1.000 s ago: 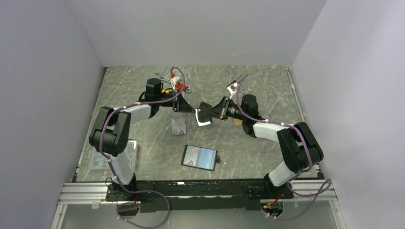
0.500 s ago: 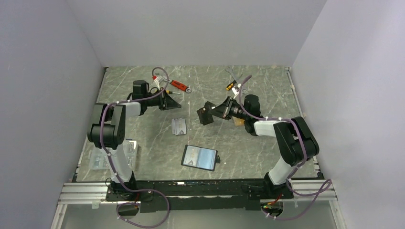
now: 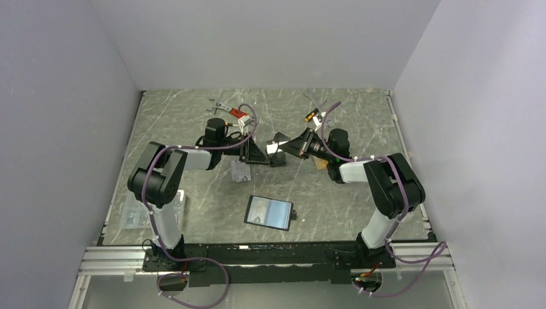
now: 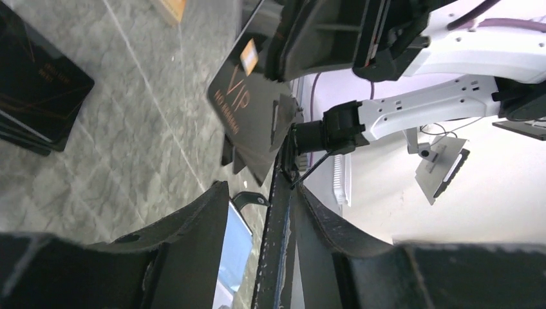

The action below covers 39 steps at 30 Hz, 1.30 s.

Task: Put the credit cards into the card holder
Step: Pick up the credit card from the center of the board.

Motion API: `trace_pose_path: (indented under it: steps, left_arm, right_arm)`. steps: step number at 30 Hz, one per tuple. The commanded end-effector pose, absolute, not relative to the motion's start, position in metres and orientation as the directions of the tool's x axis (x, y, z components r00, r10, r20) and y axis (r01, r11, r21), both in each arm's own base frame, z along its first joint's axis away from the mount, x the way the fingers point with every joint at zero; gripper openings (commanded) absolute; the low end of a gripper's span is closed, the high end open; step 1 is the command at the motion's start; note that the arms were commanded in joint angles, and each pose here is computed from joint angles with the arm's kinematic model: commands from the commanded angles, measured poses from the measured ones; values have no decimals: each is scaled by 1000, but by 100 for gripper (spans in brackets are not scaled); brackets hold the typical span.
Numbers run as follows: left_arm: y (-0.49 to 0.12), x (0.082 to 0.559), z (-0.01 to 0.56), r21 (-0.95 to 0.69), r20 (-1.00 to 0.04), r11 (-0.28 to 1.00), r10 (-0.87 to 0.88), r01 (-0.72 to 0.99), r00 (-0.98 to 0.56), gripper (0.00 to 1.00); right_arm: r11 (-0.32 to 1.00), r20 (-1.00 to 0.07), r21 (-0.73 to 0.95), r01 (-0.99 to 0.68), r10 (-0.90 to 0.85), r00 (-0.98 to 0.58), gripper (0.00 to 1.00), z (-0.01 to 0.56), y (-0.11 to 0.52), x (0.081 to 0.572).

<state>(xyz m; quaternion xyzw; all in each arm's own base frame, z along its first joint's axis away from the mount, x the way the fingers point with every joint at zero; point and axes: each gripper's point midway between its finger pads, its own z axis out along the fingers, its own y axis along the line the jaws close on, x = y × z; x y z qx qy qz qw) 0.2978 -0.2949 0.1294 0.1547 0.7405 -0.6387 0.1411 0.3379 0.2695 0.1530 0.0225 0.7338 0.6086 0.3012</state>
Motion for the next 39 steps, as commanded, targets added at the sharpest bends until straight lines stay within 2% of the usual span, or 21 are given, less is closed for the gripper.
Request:
trace_pose_path:
  steps: [1, 7, 20, 28, 34, 39]
  left_arm:
    - [-297, 307, 161, -875, -481, 60, 5, 481, -876, 48]
    - [-298, 308, 154, -878, -475, 64, 7, 474, -880, 46]
    - [-299, 302, 153, -884, -463, 63, 10, 462, -887, 35]
    - [-298, 299, 154, -893, -445, 76, 0, 444, -895, 36]
    - [-298, 297, 159, -897, -438, 71, -12, 436, -899, 41]
    - [-298, 298, 161, -898, -437, 65, -15, 436, -899, 43]
  right_arm:
    - [217, -455, 891, -400, 429, -780, 0, 173, 277, 342]
    - [192, -439, 898, -395, 432, -788, 0, 172, 283, 341]
    - [212, -440, 898, -387, 476, -762, 0, 173, 281, 345]
    - [247, -461, 887, -391, 528, -713, 0, 179, 273, 347]
    - [264, -472, 880, -394, 577, -667, 0, 185, 266, 349]
    - [240, -463, 884, -402, 576, -674, 0, 189, 271, 350]
